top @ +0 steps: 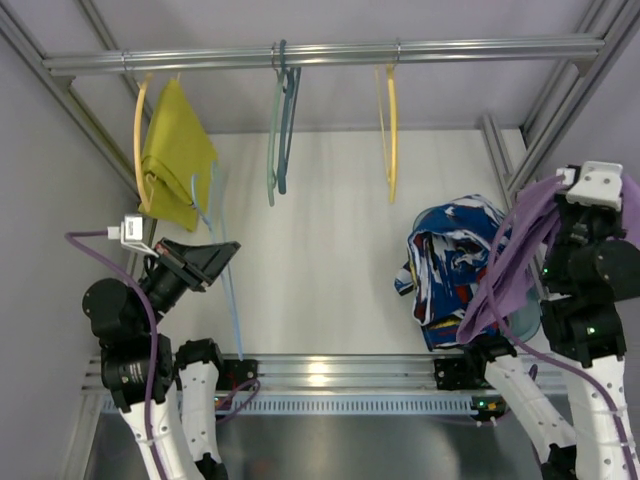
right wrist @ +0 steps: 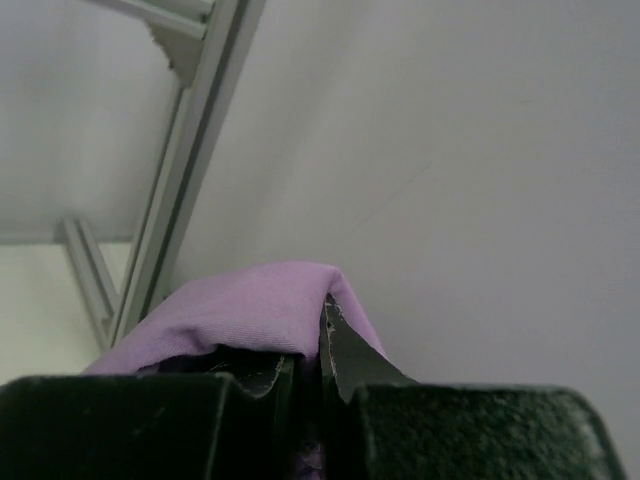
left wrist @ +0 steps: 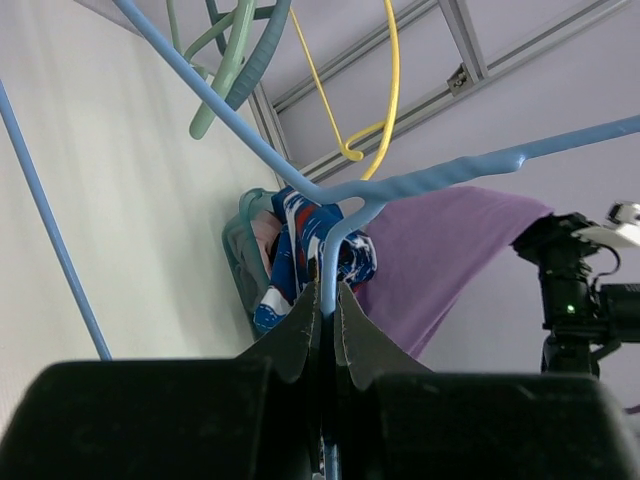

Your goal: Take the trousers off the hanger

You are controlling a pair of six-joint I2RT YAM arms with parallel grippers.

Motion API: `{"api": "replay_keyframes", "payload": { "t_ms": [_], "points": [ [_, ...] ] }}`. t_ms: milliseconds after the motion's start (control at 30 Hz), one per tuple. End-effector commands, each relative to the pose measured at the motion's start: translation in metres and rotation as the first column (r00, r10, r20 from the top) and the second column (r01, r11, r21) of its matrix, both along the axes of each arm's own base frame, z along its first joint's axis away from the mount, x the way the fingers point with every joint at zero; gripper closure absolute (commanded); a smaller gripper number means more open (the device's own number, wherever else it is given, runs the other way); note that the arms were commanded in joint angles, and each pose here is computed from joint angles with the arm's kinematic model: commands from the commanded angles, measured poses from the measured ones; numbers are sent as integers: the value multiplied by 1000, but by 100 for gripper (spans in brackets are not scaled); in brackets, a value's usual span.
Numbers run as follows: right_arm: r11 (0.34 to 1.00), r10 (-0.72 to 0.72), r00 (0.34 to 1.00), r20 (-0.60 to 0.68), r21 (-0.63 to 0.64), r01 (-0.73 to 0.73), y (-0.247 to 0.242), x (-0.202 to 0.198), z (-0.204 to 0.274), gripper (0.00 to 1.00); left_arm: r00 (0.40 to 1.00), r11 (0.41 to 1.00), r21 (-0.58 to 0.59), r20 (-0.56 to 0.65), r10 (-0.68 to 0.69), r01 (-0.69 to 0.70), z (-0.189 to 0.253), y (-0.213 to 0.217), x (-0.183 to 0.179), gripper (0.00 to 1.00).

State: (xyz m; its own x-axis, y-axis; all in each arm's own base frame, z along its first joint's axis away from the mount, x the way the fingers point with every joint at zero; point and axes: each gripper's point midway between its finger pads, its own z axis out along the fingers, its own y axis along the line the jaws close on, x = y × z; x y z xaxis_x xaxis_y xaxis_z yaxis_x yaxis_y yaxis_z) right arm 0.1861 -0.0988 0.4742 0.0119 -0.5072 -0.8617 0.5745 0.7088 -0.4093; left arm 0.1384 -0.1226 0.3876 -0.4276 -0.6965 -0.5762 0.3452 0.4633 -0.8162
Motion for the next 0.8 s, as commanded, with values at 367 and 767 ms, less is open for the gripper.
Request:
{"api": "replay_keyframes", "payload": {
  "t_ms": [367, 767],
  "points": [
    [889, 437, 781, -445, 343, -302, 89, 104, -193, 100, 993, 999, 36, 119, 24, -29, 34, -1, -14, 100],
    [732, 680, 408, -610, 601, -322, 147, 80, -293, 100, 987, 998, 53, 159, 28, -37, 51, 0, -11, 100]
  ]
}}
